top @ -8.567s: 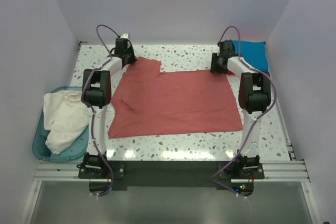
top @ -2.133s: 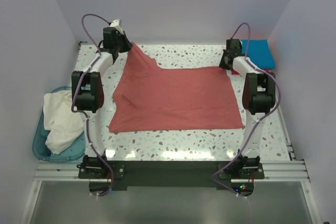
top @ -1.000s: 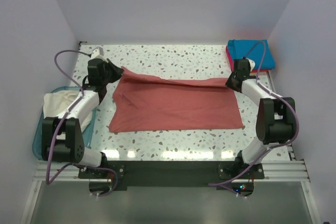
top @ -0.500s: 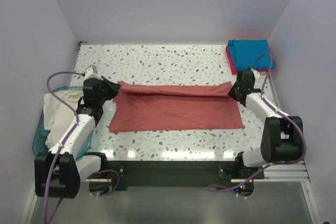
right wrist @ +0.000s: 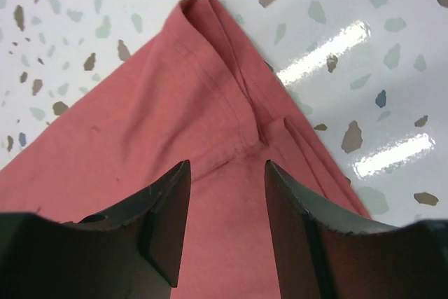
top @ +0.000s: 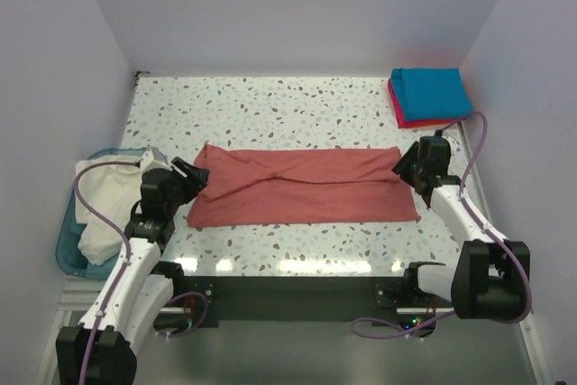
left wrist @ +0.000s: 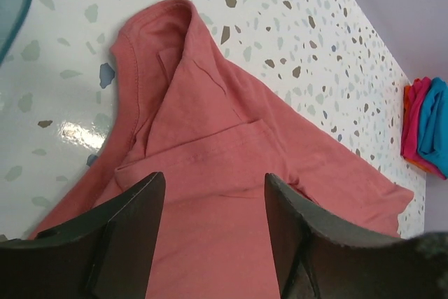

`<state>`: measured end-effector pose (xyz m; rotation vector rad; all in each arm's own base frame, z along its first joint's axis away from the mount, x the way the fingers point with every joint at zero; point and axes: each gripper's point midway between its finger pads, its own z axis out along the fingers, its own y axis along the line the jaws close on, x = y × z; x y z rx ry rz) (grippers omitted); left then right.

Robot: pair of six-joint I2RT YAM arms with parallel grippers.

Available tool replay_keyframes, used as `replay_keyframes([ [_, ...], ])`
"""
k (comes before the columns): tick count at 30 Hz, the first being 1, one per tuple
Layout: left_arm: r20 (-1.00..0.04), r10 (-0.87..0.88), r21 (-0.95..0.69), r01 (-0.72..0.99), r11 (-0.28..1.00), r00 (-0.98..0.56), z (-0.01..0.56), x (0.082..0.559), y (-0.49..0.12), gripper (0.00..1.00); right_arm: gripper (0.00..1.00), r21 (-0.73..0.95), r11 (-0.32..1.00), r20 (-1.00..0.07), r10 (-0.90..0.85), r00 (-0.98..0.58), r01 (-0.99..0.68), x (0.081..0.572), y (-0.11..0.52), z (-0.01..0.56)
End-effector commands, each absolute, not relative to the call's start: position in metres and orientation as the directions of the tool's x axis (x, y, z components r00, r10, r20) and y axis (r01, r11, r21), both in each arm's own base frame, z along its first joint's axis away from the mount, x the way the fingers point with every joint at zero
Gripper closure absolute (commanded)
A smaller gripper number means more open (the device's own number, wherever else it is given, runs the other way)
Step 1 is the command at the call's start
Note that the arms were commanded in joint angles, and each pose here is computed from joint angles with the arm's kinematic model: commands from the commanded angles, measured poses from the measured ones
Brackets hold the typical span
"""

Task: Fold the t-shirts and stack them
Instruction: Fold the tshirt

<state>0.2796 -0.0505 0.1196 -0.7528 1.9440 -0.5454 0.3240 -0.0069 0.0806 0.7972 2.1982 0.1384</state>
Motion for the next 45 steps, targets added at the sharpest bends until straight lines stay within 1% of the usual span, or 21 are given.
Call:
replay_keyframes([
  [1,-0.636,-0.712,-0.649,-0.293,0.702,-0.297,0.147,0.289,-0.042,0.37,0.49,0.387,0.827,-0.703,0.550,-0.450,0.407,0.349,0.001,0.118],
  [3,-0.637,-0.710,-0.638,-0.311,0.704,-0.301,0.150,0.298,-0.040,0.42,0.50,0.340,0.861,-0.718,0.498,-0.487,0.379,0.358,0.013,0.121],
  [5,-0.621,-0.718,-0.627,-0.350,0.696,-0.315,0.144,0.306,-0.039,0.51,0.51,0.315,0.882,-0.728,0.461,-0.508,0.350,0.367,0.028,0.127],
  [7,-0.602,-0.718,-0.611,-0.377,0.696,-0.349,0.137,0.318,-0.047,0.55,0.51,0.266,0.896,-0.720,0.429,-0.545,0.354,0.368,0.033,0.117],
  [15,-0.586,-0.698,-0.529,-0.458,0.715,-0.413,0.109,0.356,-0.072,0.73,0.51,0.222,0.904,-0.697,0.410,-0.589,0.366,0.384,0.039,0.089],
  [16,-0.581,-0.697,-0.508,-0.482,0.714,-0.420,0.103,0.356,-0.071,0.79,0.51,0.205,0.905,-0.679,0.406,-0.611,0.373,0.383,0.039,0.078],
  [23,-0.505,-0.717,-0.418,-0.590,0.691,-0.482,0.047,0.341,-0.073,0.82,0.56,0.165,0.896,-0.624,0.418,-0.660,0.412,0.351,0.033,0.044],
  [26,-0.475,-0.722,-0.371,-0.629,0.683,-0.504,0.026,0.339,-0.073,0.82,0.58,0.198,0.896,-0.593,0.433,-0.679,0.398,0.336,0.041,0.034],
  [28,-0.476,-0.717,-0.339,-0.646,0.684,-0.509,0.020,0.348,-0.071,0.82,0.58,0.227,0.896,-0.574,0.440,-0.690,0.383,0.329,0.047,0.032],
  [32,-0.506,-0.674,-0.250,-0.657,0.712,-0.538,0.017,0.375,-0.067,0.81,0.59,0.295,0.891,-0.538,0.453,-0.711,0.344,0.308,0.064,0.027],
  [34,-0.546,-0.623,-0.206,-0.631,0.748,-0.560,0.020,0.409,-0.067,0.81,0.59,0.343,0.888,-0.533,0.454,-0.714,0.308,0.301,0.082,0.034],
  [35,-0.557,-0.600,-0.193,-0.613,0.766,-0.574,0.020,0.437,-0.070,0.81,0.59,0.363,0.880,-0.518,0.465,-0.719,0.307,0.294,0.089,0.032],
  [37,-0.562,-0.532,-0.150,-0.555,0.818,-0.633,0.018,0.463,-0.073,0.81,0.59,0.411,0.881,-0.518,0.439,-0.734,0.237,0.282,0.120,0.039],
  [38,-0.600,-0.513,-0.203,-0.504,0.840,-0.614,0.042,0.502,-0.081,0.81,0.59,0.434,0.875,-0.515,0.437,-0.737,0.216,0.276,0.132,0.038],
  [39,-0.586,-0.447,-0.146,-0.455,0.878,-0.675,0.018,0.512,-0.084,0.80,0.59,0.483,0.860,-0.503,0.427,-0.751,0.164,0.264,0.163,0.045],
  [40,-0.580,-0.426,-0.170,-0.409,0.897,-0.694,0.018,0.526,-0.095,0.77,0.59,0.503,0.854,-0.505,0.418,-0.755,0.136,0.259,0.179,0.048],
  [41,-0.603,-0.403,-0.214,-0.347,0.913,-0.689,0.021,0.558,-0.109,0.73,0.59,0.513,0.851,-0.530,0.417,-0.738,0.112,0.260,0.194,0.055],
  [42,-0.627,-0.329,-0.216,-0.248,0.944,-0.706,0.025,0.574,-0.119,0.67,0.58,0.528,0.847,-0.528,0.375,-0.762,0.051,0.247,0.223,0.061],
  [43,-0.614,-0.309,-0.232,-0.209,0.950,-0.726,0.024,0.581,-0.129,0.53,0.57,0.517,0.855,-0.533,0.349,-0.771,0.029,0.246,0.236,0.061],
  [44,-0.670,-0.305,-0.276,-0.154,0.949,-0.677,0.056,0.611,-0.141,0.45,0.56,0.526,0.851,-0.552,0.335,-0.764,-0.007,0.253,0.253,0.081],
  [45,-0.666,-0.269,-0.285,-0.096,0.954,-0.696,0.041,0.619,-0.150,0.30,0.56,0.504,0.863,-0.570,0.298,-0.765,-0.039,0.255,0.261,0.085],
])
